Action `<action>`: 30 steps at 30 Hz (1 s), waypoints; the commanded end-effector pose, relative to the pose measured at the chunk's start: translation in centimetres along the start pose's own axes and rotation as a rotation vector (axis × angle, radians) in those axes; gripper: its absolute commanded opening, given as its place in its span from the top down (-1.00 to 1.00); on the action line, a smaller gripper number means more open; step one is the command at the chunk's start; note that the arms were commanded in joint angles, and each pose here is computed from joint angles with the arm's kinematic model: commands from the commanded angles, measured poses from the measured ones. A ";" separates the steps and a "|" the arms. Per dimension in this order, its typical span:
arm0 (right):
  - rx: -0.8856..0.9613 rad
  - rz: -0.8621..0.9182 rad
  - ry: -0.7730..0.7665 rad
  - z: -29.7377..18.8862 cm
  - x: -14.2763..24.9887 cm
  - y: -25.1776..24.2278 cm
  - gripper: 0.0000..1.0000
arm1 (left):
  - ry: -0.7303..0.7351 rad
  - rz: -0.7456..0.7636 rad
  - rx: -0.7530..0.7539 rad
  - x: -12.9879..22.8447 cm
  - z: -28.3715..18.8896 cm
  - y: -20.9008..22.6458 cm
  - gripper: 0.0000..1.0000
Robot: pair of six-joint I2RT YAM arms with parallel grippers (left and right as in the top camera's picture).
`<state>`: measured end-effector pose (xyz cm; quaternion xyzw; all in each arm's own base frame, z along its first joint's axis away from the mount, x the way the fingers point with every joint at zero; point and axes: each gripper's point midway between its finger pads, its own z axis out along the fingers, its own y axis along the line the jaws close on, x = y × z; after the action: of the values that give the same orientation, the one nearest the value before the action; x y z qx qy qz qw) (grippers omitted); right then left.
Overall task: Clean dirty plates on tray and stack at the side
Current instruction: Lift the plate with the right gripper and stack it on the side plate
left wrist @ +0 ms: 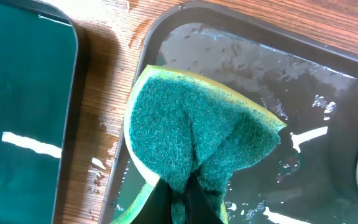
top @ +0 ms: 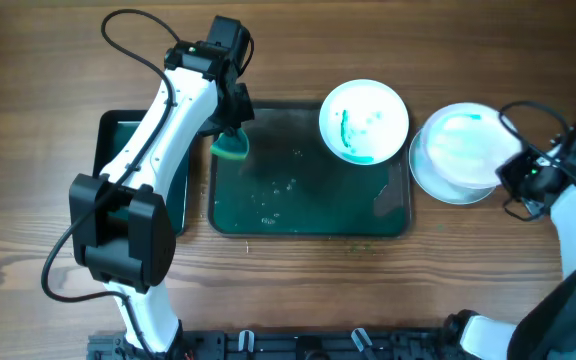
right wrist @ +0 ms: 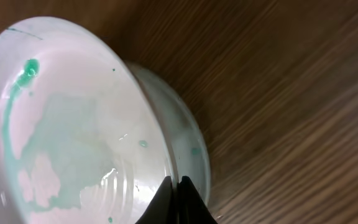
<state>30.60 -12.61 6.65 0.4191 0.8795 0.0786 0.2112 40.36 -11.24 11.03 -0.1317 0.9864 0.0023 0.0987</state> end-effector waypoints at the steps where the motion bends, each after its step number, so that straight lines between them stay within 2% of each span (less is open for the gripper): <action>1: 0.088 -0.088 0.051 2.3 2.0 0.6 0.76 | -0.016 0.021 0.035 -0.4 -0.7 -0.8 0.92; 2: 0.117 -0.098 0.057 2.6 2.5 0.4 0.42 | -0.016 0.021 0.035 -0.4 -0.7 -0.8 0.92; 3: 0.140 -0.073 0.056 2.5 2.5 0.1 0.26 | -0.016 0.021 0.035 -0.4 -0.7 -0.8 0.92; 7: 0.120 -0.095 0.045 0.0 0.2 2.2 0.22 | -0.016 0.021 0.035 -0.4 -0.7 -0.8 0.92; 9: -0.067 -0.229 0.087 -0.8 0.6 6.8 0.21 | -0.017 0.021 0.035 -0.4 -0.7 -0.8 0.92; 11: -0.224 -0.395 0.120 -1.0 2.8 11.2 0.17 | -0.017 0.021 0.035 -0.4 -0.7 -0.8 0.92; 14: -0.333 -0.664 0.195 -0.8 8.4 16.0 0.15 | -0.017 0.021 0.035 -0.4 -0.7 -0.8 0.92; 19: -0.426 -0.833 0.391 1.4 15.8 18.1 0.28 | -0.016 0.021 0.035 -0.4 -0.7 -0.8 0.92; 21: -0.370 -0.828 0.408 2.8 16.0 17.3 0.37 | -0.016 0.021 0.035 -0.4 -0.7 -0.8 0.92; 24: -0.258 -0.799 0.358 3.6 14.3 15.9 0.42 | -0.016 0.021 0.035 -0.4 -0.7 -0.8 0.92; 27: -0.013 -0.774 0.263 4.6 11.3 12.4 0.41 | -0.016 0.021 0.035 -0.4 -0.7 -0.8 0.92; 30: 0.007 -0.778 0.232 4.6 10.5 12.5 0.42 | -0.016 0.022 0.035 -0.4 -0.7 -0.8 0.92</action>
<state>34.63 4.75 2.98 0.0285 0.9905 0.0766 0.1103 40.46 -11.43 11.04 -0.1299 0.9865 -0.0029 0.0997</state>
